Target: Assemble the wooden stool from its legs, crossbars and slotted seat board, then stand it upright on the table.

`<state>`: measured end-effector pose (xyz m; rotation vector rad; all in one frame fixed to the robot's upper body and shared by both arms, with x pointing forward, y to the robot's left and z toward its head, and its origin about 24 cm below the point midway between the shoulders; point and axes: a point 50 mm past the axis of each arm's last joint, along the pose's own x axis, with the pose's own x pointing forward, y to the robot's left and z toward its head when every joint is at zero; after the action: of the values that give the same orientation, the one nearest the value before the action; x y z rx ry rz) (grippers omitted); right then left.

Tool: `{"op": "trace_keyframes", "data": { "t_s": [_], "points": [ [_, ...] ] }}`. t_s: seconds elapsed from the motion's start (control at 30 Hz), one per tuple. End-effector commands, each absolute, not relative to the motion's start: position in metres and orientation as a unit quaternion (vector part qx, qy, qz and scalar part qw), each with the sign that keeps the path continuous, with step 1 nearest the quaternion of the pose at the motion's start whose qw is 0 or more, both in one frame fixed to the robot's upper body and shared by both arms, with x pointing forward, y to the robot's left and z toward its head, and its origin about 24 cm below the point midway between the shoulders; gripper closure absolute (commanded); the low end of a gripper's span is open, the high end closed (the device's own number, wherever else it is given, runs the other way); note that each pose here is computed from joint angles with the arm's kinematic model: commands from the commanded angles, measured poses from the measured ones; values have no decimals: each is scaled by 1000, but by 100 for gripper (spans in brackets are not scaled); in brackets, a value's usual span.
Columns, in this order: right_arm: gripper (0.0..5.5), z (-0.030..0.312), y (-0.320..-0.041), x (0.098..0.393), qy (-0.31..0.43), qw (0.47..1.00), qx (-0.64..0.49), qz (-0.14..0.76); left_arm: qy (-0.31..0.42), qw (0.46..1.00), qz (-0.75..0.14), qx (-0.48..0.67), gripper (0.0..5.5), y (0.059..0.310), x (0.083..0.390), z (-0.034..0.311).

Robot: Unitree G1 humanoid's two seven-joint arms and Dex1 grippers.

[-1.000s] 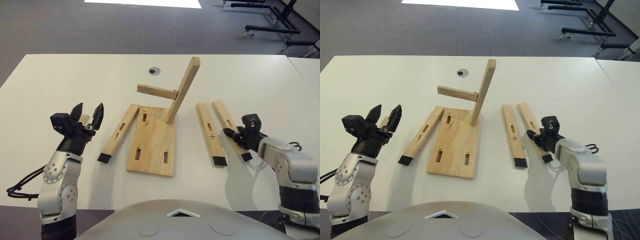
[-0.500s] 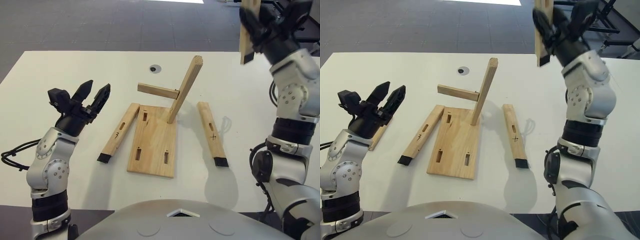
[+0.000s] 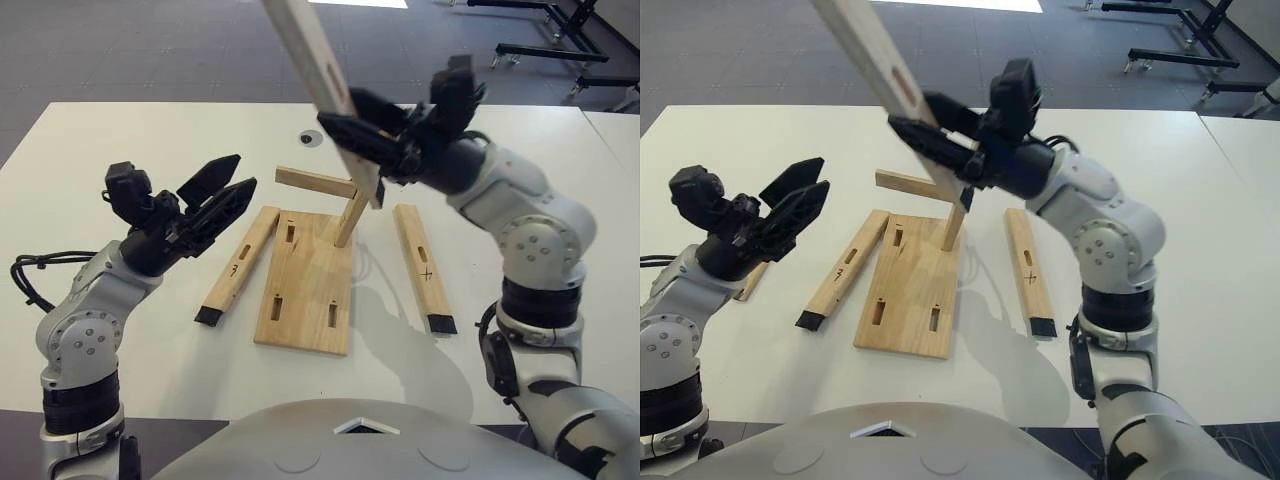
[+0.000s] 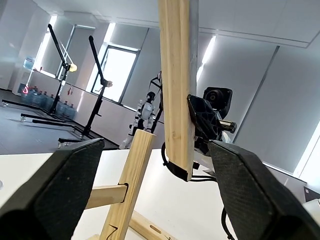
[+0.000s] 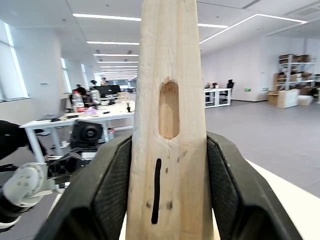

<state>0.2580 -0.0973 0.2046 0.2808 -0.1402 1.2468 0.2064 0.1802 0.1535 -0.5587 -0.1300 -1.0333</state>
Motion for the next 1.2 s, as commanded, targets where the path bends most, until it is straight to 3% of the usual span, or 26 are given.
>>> {"op": "trace_keyframes", "data": {
  "t_s": [0.03, 0.33, 0.57, 0.73, 0.87, 1.2],
  "points": [
    [349, 183, -88, 254, -37, 795, 140, 589, -41, 819, -507, -264, 167, 173, 209, 150],
    [349, 152, -78, 256, 9, 763, 162, 626, -74, 806, -501, -305, 167, 181, 222, 153],
    [349, 153, -71, 255, 18, 731, 186, 657, -31, 778, -528, -341, 167, 168, 221, 134],
    [349, 151, -69, 260, 30, 717, 184, 672, -73, 753, -521, -395, 167, 173, 231, 147],
    [349, 148, -69, 270, 40, 709, 169, 684, -58, 742, -542, -391, 167, 168, 231, 148],
    [349, 144, -64, 266, 56, 682, 184, 706, -39, 760, -528, -377, 167, 165, 234, 139]
  ]
}}
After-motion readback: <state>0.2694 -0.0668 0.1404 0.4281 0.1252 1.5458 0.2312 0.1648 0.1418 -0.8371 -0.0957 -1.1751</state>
